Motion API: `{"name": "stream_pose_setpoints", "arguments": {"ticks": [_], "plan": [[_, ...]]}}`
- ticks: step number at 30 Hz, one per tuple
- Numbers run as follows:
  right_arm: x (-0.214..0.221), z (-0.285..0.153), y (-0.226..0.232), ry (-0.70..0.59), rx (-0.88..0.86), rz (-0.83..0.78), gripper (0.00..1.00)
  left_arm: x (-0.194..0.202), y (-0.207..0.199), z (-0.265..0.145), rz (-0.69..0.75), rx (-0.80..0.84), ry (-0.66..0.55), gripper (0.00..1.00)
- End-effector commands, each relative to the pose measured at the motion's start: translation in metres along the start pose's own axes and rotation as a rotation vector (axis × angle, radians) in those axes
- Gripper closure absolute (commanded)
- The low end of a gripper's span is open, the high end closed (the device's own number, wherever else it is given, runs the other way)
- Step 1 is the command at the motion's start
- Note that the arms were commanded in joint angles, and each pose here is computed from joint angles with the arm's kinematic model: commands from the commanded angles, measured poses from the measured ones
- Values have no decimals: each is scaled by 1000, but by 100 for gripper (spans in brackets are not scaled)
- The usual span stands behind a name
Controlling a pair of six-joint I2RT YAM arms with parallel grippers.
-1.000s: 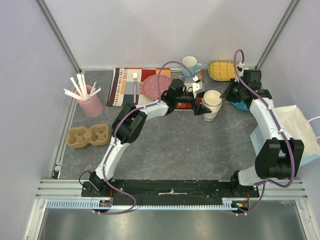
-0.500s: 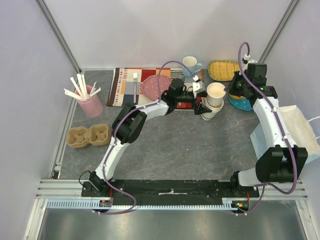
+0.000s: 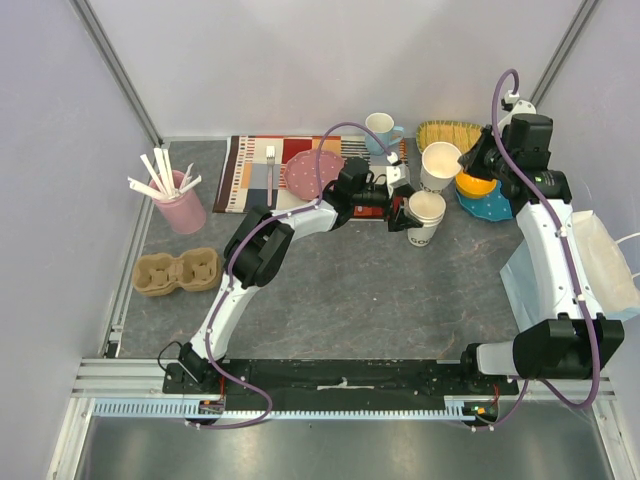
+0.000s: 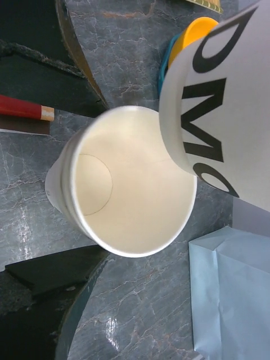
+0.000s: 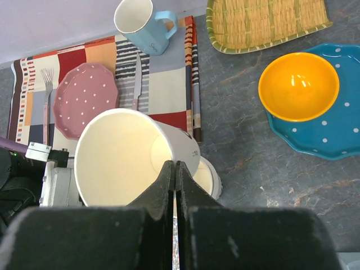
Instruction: Pack the takeout coffee
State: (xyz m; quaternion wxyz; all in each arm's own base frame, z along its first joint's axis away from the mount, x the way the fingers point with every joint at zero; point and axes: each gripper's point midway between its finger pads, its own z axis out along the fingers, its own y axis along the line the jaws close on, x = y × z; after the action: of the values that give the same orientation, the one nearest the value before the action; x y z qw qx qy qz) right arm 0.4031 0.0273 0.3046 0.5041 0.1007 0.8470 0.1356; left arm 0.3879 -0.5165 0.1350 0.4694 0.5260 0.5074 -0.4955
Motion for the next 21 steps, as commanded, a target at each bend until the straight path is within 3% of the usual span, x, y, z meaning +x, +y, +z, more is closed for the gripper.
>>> {"name": "stream_pose_setpoints", "arguments": {"ticks": [1, 21], "plan": [[-16, -14, 4, -50, 3, -9, 100, -30, -3, 1, 90, 15, -41, 0], [-42, -30, 31, -109, -107, -3, 100, -87, -26, -43, 58, 69, 21, 0]]}}
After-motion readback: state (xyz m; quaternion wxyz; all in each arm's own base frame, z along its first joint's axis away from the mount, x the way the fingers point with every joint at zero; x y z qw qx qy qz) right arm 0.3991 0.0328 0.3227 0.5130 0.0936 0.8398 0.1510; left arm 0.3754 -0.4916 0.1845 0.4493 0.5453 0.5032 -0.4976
